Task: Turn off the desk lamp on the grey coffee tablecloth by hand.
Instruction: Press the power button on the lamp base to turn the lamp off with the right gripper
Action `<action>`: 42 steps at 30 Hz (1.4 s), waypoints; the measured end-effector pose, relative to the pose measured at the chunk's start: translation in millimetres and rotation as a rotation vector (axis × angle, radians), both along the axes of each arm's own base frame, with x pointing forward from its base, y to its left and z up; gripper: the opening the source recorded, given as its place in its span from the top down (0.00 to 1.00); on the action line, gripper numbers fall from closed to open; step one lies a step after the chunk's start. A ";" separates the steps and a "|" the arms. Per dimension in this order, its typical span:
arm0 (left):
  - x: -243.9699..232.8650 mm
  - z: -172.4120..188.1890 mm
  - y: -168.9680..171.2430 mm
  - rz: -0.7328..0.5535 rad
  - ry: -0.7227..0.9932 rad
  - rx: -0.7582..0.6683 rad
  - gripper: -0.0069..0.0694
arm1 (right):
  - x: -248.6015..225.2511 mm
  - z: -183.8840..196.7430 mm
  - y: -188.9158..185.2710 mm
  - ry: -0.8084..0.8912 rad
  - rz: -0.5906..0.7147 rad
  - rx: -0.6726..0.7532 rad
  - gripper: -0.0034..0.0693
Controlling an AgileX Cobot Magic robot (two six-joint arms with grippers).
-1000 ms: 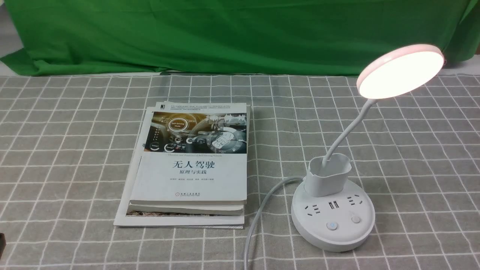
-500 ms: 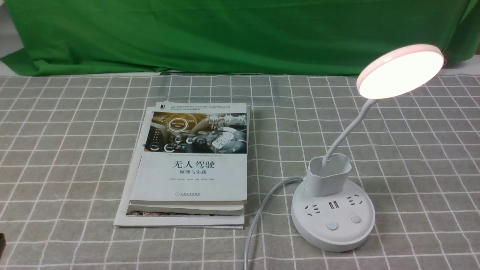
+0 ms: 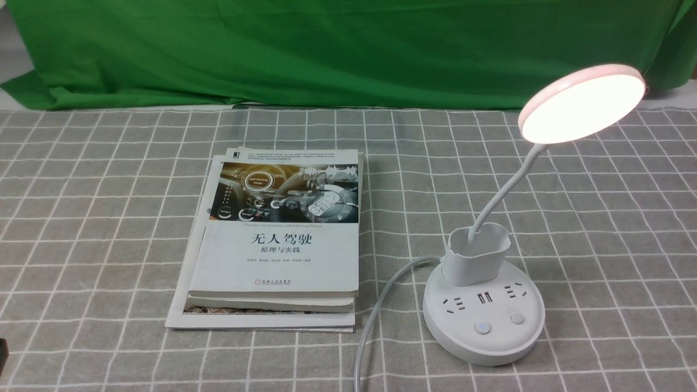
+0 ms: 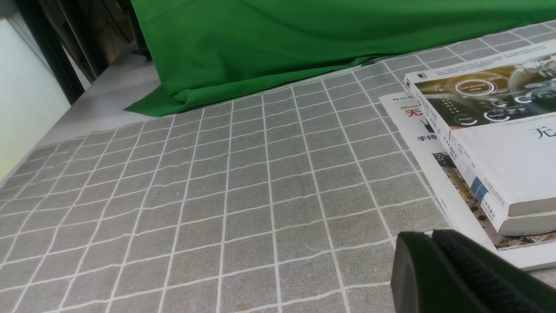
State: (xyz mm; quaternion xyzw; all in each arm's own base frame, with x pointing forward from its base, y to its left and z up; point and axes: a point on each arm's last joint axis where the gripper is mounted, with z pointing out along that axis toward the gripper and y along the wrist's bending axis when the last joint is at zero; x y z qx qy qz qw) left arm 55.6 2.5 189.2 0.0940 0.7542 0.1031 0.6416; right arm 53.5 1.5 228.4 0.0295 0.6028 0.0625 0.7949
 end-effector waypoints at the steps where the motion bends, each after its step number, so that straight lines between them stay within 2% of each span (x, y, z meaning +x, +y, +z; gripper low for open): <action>1: 0.0 0.0 0.0 0.000 0.000 0.000 0.88 | 0.0 -0.1 0.0 0.001 0.001 0.004 0.89; 5: 0.0 0.0 0.0 0.000 0.000 0.000 0.88 | 0.4 4.4 0.0 0.004 0.005 0.018 0.89; 10: 0.0 0.0 0.0 0.000 0.000 0.000 0.88 | 7.7 39.2 0.3 0.009 0.006 0.019 0.89; 12: 0.0 0.0 0.0 0.000 0.000 0.000 0.88 | 15.8 56.0 0.5 0.047 0.002 0.025 0.89; 15: 0.0 0.0 0.0 0.000 0.000 0.000 0.88 | 35.5 67.6 1.2 0.204 0.008 0.031 0.89; 22: 0.0 0.0 0.0 0.000 0.001 0.000 0.88 | 70.7 50.8 2.4 0.445 0.001 -0.023 0.89; 27: 0.0 0.0 0.0 0.000 0.000 0.000 0.88 | 91.4 31.7 3.0 0.591 0.001 0.055 0.89; 31: 0.0 0.0 0.0 0.000 0.000 0.000 0.88 | 102.9 18.5 3.4 0.707 -0.004 0.066 0.89; 42: 0.0 0.0 0.0 0.000 0.000 0.000 0.88 | 135.0 26.5 4.7 1.019 0.000 -0.007 0.88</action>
